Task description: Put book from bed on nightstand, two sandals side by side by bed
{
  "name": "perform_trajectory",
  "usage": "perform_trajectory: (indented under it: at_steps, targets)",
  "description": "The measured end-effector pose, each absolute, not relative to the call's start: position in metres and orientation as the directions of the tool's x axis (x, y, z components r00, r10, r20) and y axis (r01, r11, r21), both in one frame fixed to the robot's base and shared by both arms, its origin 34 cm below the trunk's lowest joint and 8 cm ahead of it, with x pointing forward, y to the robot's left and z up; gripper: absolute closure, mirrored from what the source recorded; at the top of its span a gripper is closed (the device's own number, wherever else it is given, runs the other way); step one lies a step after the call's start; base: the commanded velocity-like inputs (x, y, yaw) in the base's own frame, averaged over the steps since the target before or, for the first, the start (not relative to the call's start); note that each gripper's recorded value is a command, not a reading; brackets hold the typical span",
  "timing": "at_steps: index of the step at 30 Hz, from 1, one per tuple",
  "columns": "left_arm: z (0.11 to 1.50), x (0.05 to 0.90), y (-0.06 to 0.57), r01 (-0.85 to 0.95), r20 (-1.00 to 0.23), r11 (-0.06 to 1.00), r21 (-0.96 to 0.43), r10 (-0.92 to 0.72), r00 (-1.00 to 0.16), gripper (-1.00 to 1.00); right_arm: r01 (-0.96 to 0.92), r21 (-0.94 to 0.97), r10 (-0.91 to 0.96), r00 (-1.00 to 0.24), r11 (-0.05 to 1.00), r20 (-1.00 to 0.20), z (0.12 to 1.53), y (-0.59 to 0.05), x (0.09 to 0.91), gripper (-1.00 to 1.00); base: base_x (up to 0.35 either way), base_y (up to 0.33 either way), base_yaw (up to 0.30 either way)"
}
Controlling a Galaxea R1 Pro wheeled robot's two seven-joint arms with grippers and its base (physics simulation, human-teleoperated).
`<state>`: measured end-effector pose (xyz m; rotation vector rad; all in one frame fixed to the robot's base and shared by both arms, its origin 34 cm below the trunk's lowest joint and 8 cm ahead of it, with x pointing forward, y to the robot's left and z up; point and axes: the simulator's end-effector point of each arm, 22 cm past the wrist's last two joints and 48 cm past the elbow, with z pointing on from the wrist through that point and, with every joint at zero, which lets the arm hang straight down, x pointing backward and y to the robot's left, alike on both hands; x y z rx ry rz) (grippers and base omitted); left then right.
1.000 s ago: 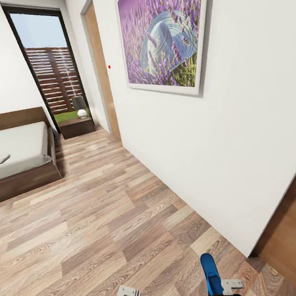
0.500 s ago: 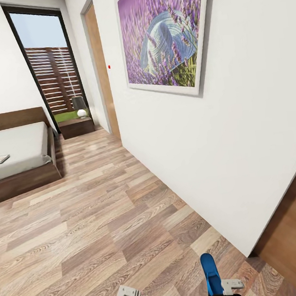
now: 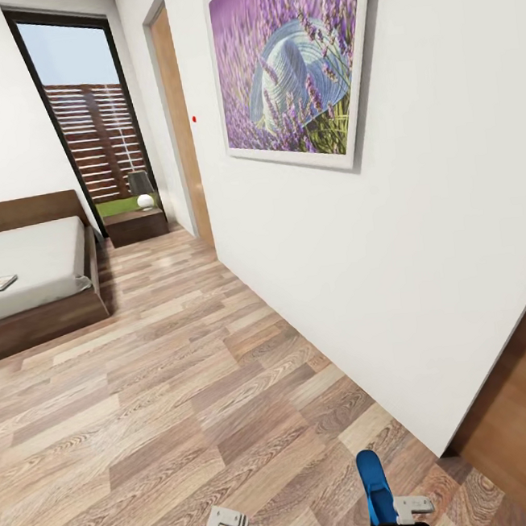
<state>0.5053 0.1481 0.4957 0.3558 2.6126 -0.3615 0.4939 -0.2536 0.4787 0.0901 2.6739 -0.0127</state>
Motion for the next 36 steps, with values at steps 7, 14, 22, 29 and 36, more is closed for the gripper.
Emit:
perform_trajectory:
  at_steps: [7, 14, 22, 29, 36]
  targets:
    - [0.4957, 0.5053, 0.148, 0.31, -0.488, 0.931, -0.19, 0.185, -0.853, -1.0, 0.066, 0.006, 0.062, -0.891, 0.998, -0.449, 0.4787, -0.2536, 0.4939, 1.0, 0.0, 0.0, 0.0]
    - [0.4957, 0.5053, 0.148, 0.31, -0.488, 0.931, -0.19, 0.185, -0.853, -1.0, 0.066, 0.006, 0.062, -0.891, 0.998, -0.449, 0.4787, -0.2536, 0.4939, 1.0, 0.0, 0.0, 0.0]
    - [0.4957, 0.5053, 0.1481, 0.31, -0.488, 0.931, -0.19, 0.185, -0.853, -1.0, 0.066, 0.006, 0.062, -0.891, 0.998, -0.449, 0.4787, -0.2536, 0.4939, 1.0, 0.0, 0.0, 0.0]
    - [0.495, 0.5051, 0.1529, 0.308, -0.486, 0.933, -0.185, 0.185, -0.854, -1.0, 0.069, 0.007, 0.065, -0.891, 0.998, -0.45, 0.4788, -0.2561, 0.4943, 1.0, -0.001, -0.003, 0.0]
    - [0.4945, 0.5046, 0.1545, 0.307, -0.484, 0.934, -0.184, 0.186, -0.855, -1.0, 0.07, 0.008, 0.066, -0.891, 0.998, -0.449, 0.4786, -0.2565, 0.4939, 1.0, -0.031, -0.083, 0.0]
